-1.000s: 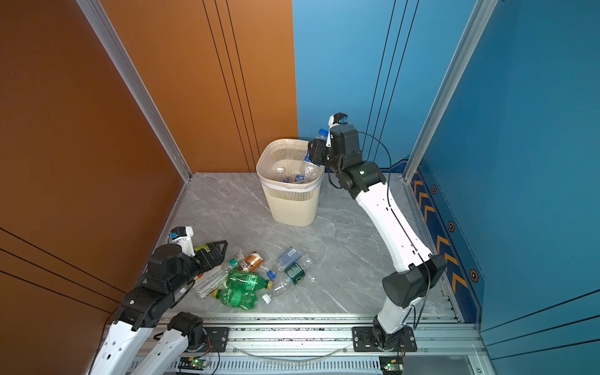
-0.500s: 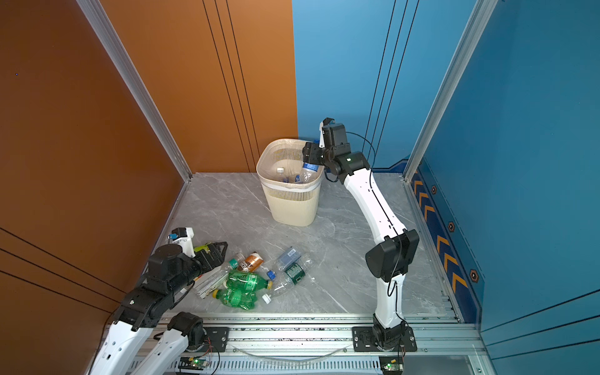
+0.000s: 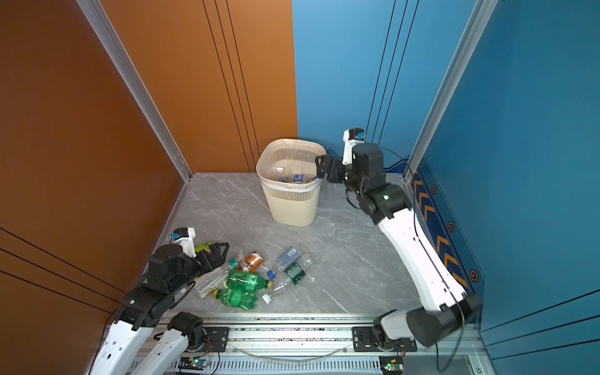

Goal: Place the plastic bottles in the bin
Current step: 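Withdraw the right gripper while the left gripper grasps the green-labelled clear bottle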

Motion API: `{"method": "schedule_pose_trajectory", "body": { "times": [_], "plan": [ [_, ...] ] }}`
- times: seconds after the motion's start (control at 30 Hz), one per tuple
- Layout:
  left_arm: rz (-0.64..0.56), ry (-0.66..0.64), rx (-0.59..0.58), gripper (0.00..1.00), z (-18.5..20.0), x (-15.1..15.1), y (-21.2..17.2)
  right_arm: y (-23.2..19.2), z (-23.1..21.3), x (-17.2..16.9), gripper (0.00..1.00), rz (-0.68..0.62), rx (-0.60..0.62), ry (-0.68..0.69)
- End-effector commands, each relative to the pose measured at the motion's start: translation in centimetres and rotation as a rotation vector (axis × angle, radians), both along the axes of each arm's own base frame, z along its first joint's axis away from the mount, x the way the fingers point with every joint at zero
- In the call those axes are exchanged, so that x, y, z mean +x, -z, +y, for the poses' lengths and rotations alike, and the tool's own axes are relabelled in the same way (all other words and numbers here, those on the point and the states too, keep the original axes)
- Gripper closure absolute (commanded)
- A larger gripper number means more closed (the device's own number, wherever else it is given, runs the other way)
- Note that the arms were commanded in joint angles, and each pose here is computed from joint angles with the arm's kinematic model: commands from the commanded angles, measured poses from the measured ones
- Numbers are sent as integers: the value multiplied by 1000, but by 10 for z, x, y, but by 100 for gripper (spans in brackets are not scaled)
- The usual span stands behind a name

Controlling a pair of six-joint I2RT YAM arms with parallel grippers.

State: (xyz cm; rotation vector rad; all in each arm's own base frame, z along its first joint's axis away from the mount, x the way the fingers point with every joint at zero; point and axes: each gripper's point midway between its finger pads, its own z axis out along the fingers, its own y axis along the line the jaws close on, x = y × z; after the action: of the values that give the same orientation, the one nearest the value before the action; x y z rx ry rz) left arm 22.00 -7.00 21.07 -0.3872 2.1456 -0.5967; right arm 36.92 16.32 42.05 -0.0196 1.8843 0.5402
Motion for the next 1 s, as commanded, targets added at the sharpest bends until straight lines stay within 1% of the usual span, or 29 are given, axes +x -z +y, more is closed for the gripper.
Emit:
{"method": "schedule_pose_trajectory", "body": {
  "times": [0.0,0.1,0.17,0.2,0.33,0.4,0.5,0.6,0.73,0.97],
  "plan": [
    [17,49,-14,2,-9,-1,6,54,-18,-27,0,44,9,87],
    [33,74,-17,2,-14,-2,10,86,-36,-52,0,85,53,139],
    [49,100,-17,1,-20,-3,13,100,-44,-63,0,103,55,161],
    [55,113,-16,0,-24,-4,14,104,-47,-65,0,112,47,169],
    [57,171,0,3,-39,-11,15,120,-50,-70,0,168,10,174],
    [59,196,26,6,-47,-15,19,123,-50,-70,0,176,15,174],
    [68,248,65,8,-63,-22,27,127,-51,-71,0,180,29,182],
    [52,313,101,8,-84,-29,30,130,-53,-71,0,186,33,192],
    [27,406,181,8,-116,-38,35,131,-55,-73,0,189,35,195],
    [50,569,310,7,-183,-54,55,136,-58,-75,0,198,45,207]
  ]
}}
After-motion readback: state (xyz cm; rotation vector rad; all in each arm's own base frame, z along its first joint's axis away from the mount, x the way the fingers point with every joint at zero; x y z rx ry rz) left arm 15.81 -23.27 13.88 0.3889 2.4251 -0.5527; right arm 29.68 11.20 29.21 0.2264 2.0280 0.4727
